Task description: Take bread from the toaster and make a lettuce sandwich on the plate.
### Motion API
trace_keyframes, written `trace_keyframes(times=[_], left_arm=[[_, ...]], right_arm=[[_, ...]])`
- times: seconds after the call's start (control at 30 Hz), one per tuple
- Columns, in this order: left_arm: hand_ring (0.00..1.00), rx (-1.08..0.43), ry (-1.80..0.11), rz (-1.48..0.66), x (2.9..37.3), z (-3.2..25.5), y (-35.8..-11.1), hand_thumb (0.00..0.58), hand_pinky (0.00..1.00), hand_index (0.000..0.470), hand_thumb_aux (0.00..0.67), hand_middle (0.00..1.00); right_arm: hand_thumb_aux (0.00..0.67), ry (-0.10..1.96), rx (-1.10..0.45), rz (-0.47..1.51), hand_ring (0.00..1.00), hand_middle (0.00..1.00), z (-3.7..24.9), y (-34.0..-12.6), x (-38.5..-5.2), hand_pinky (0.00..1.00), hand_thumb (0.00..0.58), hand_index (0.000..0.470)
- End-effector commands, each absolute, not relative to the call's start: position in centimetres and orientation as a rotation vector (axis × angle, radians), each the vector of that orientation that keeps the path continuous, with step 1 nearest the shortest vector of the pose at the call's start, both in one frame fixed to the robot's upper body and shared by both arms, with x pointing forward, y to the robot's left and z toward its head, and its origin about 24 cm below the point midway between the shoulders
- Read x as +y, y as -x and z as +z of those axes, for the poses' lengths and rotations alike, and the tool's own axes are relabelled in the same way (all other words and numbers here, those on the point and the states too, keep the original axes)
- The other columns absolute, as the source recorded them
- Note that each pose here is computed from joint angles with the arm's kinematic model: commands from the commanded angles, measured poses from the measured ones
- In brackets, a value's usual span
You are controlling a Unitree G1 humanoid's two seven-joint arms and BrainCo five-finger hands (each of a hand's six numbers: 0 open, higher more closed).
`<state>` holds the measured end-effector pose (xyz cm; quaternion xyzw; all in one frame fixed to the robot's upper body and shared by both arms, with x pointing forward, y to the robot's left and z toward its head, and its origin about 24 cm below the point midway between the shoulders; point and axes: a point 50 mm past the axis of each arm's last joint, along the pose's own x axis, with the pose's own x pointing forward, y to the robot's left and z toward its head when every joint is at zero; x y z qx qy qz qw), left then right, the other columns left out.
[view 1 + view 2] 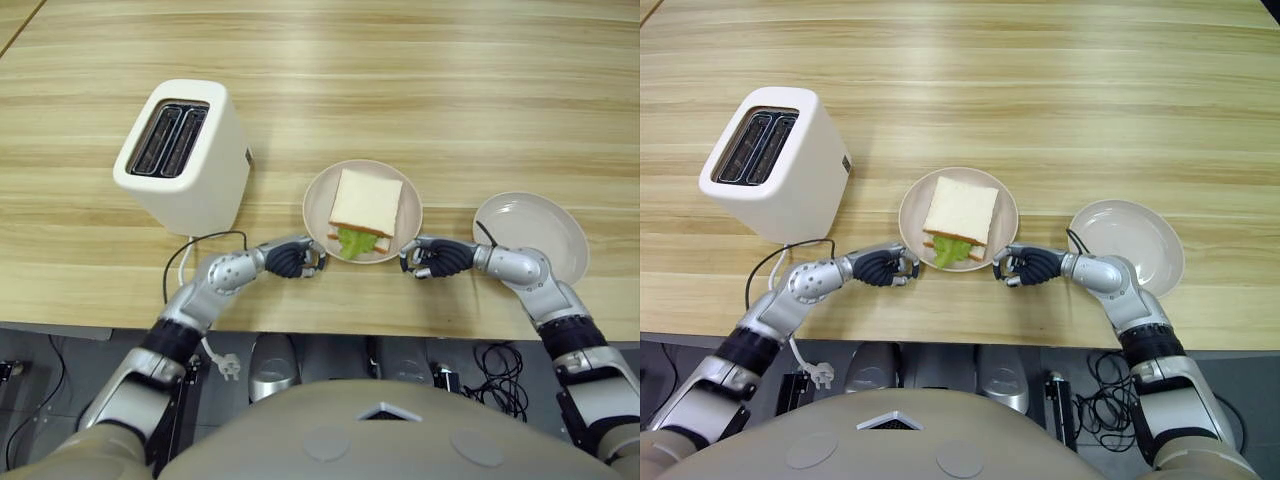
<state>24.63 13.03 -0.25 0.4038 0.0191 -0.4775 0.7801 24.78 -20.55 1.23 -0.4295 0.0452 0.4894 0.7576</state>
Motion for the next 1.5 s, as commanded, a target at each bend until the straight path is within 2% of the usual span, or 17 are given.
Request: trace_keyframes(times=[0.03, 0.2, 0.5, 0.7, 0.77, 0.87, 0.9, 0.93, 0.97, 1.1, 1.2, 1.3, 1.4, 1.5], left_arm=[[1.0, 0.079, -0.89, -1.063, 12.2, -1.5, -25.9, 0.58, 1.0, 0.46, 0.67, 1.0], [1.0, 0.104, -0.904, -1.065, 11.0, -2.0, -28.0, 0.58, 1.0, 0.46, 0.67, 1.0], [1.0, 0.121, -1.021, -0.907, 9.5, -1.1, -32.3, 0.58, 1.0, 0.46, 0.67, 1.0], [1.0, 0.08, -1.011, -0.793, 8.7, 0.6, -34.1, 0.58, 1.0, 0.46, 0.67, 1.0], [1.0, 0.053, -0.996, -0.787, 8.6, 0.8, -34.1, 0.58, 1.0, 0.46, 0.67, 1.0], [1.0, -0.016, -0.91, -0.773, 8.8, 1.3, -33.9, 0.58, 1.0, 0.46, 0.67, 1.0], [1.0, -0.041, -0.867, -0.766, 8.9, 1.5, -33.7, 0.576, 1.0, 0.424, 0.617, 1.0], [1.0, -0.072, -0.824, -0.764, 9.1, 1.6, -33.4, 0.576, 1.0, 0.424, 0.617, 1.0], [0.0, -0.145, -0.768, -0.761, 9.1, 2.0, -32.9, 0.0, 0.0, 0.0, 0.0, 0.0], [0.0, -0.426, -0.545, -0.701, 10.2, 4.7, -30.0, 0.0, 0.0, 0.0, 0.0, 0.0], [0.0, -0.542, -0.442, -0.603, 11.4, 7.4, -27.5, 0.0, 0.0, 0.0, 0.0, 0.0], [0.0, -0.565, -0.276, -0.471, 12.3, 9.1, -26.1, 0.0, 0.0, 0.0, 0.0, 0.0], [0.0, -0.514, -0.187, -0.371, 12.3, 8.4, -26.1, 0.0, 0.0, 0.0, 0.0, 0.0], [0.0, -0.456, -0.103, -0.296, 12.1, 7.7, -26.4, 0.0, 0.0, 0.0, 0.0, 0.0]], right_arm=[[0.67, 1.009, 0.124, 1.083, 1.0, 1.0, 0.9, -25.9, -20.2, 1.0, 0.58, 0.46], [0.67, 1.1, 0.176, 1.054, 1.0, 1.0, 1.0, -28.5, -20.3, 1.0, 0.58, 0.46], [0.67, 1.09, 0.262, 0.974, 1.0, 1.0, 1.6, -32.3, -19.8, 1.0, 0.58, 0.46], [0.67, 1.064, 0.293, 0.883, 1.0, 1.0, 1.5, -33.2, -19.9, 1.0, 0.58, 0.46], [0.67, 1.018, 0.265, 0.882, 1.0, 1.0, 1.8, -33.2, -19.8, 1.0, 0.58, 0.46], [0.67, 0.862, 0.136, 0.903, 1.0, 1.0, 2.7, -32.9, -19.1, 1.0, 0.58, 0.46], [0.52, 0.798, 0.081, 0.909, 1.0, 1.0, 3.1, -32.7, -19.0, 1.0, 0.551, 0.357], [0.52, 0.732, 0.033, 0.911, 1.0, 1.0, 3.4, -32.4, -18.9, 1.0, 0.551, 0.357], [0.0, 0.664, -0.022, 0.911, 0.0, 0.0, 3.8, -32.1, -18.9, 0.0, 0.0, 0.0], [0.0, 0.516, -0.219, 0.894, 0.0, 0.0, 5.4, -30.3, -19.4, 0.0, 0.0, 0.0], [0.0, 0.423, -0.319, 0.887, 0.0, 0.0, 6.7, -28.4, -19.8, 0.0, 0.0, 0.0], [0.0, 0.278, -0.428, 0.812, 0.0, 0.0, 8.1, -27.5, -19.2, 0.0, 0.0, 0.0], [0.0, 0.157, -0.507, 0.672, 0.0, 0.0, 8.5, -28.2, -17.8, 0.0, 0.0, 0.0], [0.0, 0.072, -0.521, 0.549, 0.0, 0.0, 7.9, -29.0, -16.5, 0.0, 0.0, 0.0]])
